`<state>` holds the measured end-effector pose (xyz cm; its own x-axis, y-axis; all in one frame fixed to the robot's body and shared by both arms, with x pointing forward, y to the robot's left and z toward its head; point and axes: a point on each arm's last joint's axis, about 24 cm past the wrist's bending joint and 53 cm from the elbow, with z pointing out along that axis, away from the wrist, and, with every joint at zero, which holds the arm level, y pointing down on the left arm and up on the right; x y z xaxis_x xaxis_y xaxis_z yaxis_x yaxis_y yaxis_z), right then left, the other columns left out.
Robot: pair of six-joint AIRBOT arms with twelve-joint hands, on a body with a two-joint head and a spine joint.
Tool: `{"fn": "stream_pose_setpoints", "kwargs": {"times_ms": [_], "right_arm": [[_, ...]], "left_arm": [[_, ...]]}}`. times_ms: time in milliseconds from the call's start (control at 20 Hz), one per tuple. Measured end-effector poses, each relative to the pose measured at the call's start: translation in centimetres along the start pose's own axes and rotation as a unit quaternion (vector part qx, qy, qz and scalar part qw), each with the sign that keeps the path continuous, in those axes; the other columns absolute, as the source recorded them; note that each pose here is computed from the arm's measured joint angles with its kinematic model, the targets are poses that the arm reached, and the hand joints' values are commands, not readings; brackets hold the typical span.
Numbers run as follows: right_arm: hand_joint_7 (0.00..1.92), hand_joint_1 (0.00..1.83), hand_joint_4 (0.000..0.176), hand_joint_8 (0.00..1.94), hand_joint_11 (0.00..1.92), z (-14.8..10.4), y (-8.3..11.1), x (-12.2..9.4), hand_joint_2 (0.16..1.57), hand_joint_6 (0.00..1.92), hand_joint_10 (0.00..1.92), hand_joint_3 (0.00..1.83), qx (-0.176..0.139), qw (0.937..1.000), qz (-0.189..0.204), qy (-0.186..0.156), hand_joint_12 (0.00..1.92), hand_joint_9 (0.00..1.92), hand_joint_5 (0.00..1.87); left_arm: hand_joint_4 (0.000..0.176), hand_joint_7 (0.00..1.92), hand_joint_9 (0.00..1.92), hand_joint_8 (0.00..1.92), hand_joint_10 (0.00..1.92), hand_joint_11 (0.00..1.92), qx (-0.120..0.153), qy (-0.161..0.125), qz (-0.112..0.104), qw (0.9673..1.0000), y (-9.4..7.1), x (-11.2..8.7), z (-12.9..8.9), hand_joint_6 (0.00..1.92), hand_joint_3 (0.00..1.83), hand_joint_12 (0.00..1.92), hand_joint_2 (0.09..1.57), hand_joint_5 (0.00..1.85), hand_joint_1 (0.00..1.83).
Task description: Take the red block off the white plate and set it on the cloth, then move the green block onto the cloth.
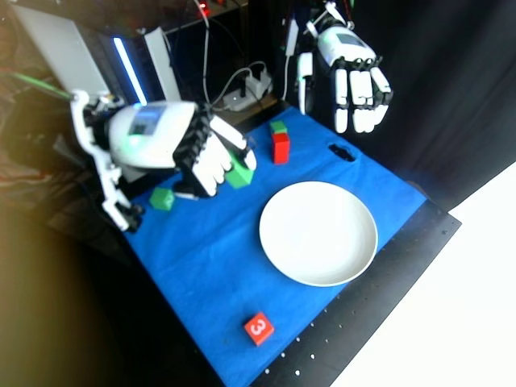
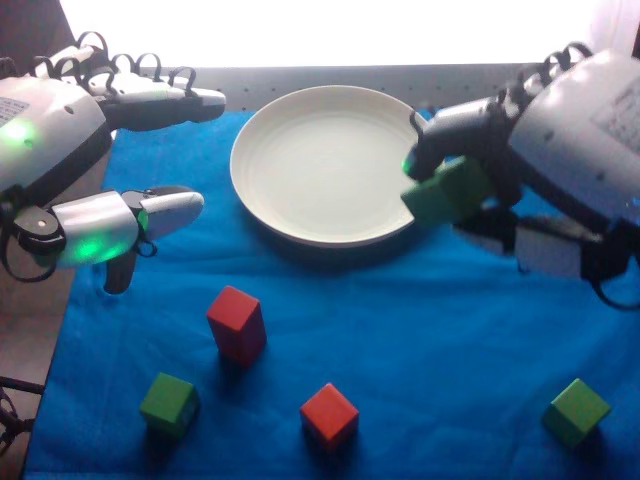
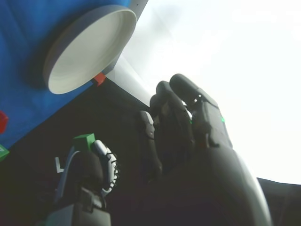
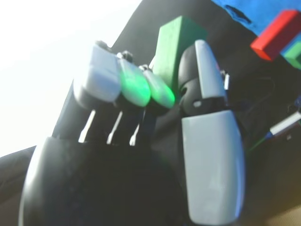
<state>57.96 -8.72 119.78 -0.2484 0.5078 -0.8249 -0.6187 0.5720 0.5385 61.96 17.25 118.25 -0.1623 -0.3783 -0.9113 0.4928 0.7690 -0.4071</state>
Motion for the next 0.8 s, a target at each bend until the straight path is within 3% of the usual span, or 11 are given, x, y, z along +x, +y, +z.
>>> {"fn": "stream_pose_setpoints", "kwargs": {"times_ms": [50,150,200,250,300,350,400,450,550,650,800], "right_arm": [[1.03,1.27,0.000,1.24,1.19,-0.6,-0.3,0.4,1.11,0.77,1.43,0.00,0.005,0.9999,0.010,0.006,1.68,1.25,0.97],[0.97,1.27,0.000,1.34,1.26,-1.2,-0.7,0.7,1.13,0.77,1.54,0.01,0.010,0.9997,0.022,0.010,1.72,1.27,0.96],[1.17,1.21,0.000,1.62,1.40,-1.3,-0.7,0.7,1.08,0.82,1.75,0.00,0.011,0.9996,0.024,0.009,1.86,1.36,1.07],[0.97,1.25,0.000,1.47,1.31,-1.6,-0.6,0.7,1.13,0.77,1.66,0.00,0.010,0.9996,0.028,0.006,1.82,1.27,0.98],[1.11,1.29,0.000,1.09,1.16,-1.8,-0.6,0.9,1.09,0.71,1.36,0.00,0.010,0.9992,0.037,0.007,1.62,1.19,1.04],[1.18,1.29,0.000,0.89,1.06,-1.9,-0.7,1.3,1.07,0.77,1.20,0.00,0.013,0.9989,0.042,0.013,1.54,1.14,1.04],[1.19,1.29,0.000,0.84,0.95,-2.0,-0.8,1.7,1.07,0.88,1.15,0.00,0.015,0.9987,0.045,0.018,1.52,1.07,0.97],[1.05,1.33,0.000,0.85,0.81,-1.9,-0.7,2.0,0.97,0.82,1.17,0.00,0.014,0.9984,0.050,0.019,1.57,0.96,0.83],[0.85,1.24,0.000,0.86,0.58,-2.0,-0.7,2.4,0.90,0.87,1.12,0.00,0.014,0.9981,0.056,0.023,1.59,0.77,0.72],[0.74,1.14,0.000,0.91,0.51,-2.0,-1.0,2.7,0.89,0.93,1.17,0.00,0.017,0.9979,0.056,0.026,1.63,0.67,0.62],[0.64,1.13,0.000,0.99,0.51,-2.0,-1.1,2.8,0.87,0.96,1.27,0.00,0.018,0.9979,0.055,0.028,1.67,0.60,0.55]], "left_arm": [[0.106,0.43,0.45,0.00,0.00,0.03,-0.001,0.000,0.000,1.0000,0.1,0.0,-0.1,0.00,0.00,1.13,1.22,0.47,0.46],[0.111,0.42,0.44,0.00,0.00,0.02,-0.001,0.002,-0.001,1.0000,0.0,0.2,-0.1,0.00,0.00,1.16,1.22,0.46,0.44],[0.109,0.41,0.43,0.00,0.00,0.02,-0.001,0.002,-0.001,1.0000,0.0,0.1,-0.1,0.00,0.00,1.17,1.22,0.46,0.46],[0.086,0.42,0.44,0.00,0.00,0.02,0.000,0.001,-0.001,1.0000,0.0,0.1,-0.1,0.00,0.00,1.16,1.22,0.47,0.50],[0.096,0.42,0.44,0.00,0.00,0.04,0.000,0.000,-0.001,1.0000,0.0,0.1,-0.1,0.00,0.00,1.12,1.23,0.45,0.49],[0.096,0.42,0.44,0.00,0.00,0.03,-0.002,0.000,-0.002,1.0000,0.1,0.1,-0.1,0.00,0.00,1.10,1.23,0.45,0.49],[0.088,0.43,0.45,0.00,0.00,0.05,-0.003,-0.001,-0.003,1.0000,0.1,0.0,-0.1,0.00,0.00,1.08,1.23,0.45,0.49],[0.089,0.43,0.46,0.00,0.00,0.07,-0.003,-0.001,-0.003,1.0000,0.1,0.0,-0.1,0.00,0.00,1.05,1.24,0.45,0.48],[0.109,0.42,0.43,0.00,0.00,0.03,0.000,0.000,-0.003,1.0000,-0.2,0.2,-0.1,0.00,0.00,1.02,1.23,0.43,0.45],[0.126,0.41,0.41,0.00,0.00,0.03,0.000,0.000,-0.003,1.0000,-0.2,0.1,-0.1,0.00,0.00,0.99,1.23,0.42,0.42],[0.119,0.40,0.40,0.00,0.00,0.01,-0.001,0.000,-0.004,1.0000,-0.1,0.1,-0.1,0.00,0.00,0.97,1.23,0.42,0.41]]}}
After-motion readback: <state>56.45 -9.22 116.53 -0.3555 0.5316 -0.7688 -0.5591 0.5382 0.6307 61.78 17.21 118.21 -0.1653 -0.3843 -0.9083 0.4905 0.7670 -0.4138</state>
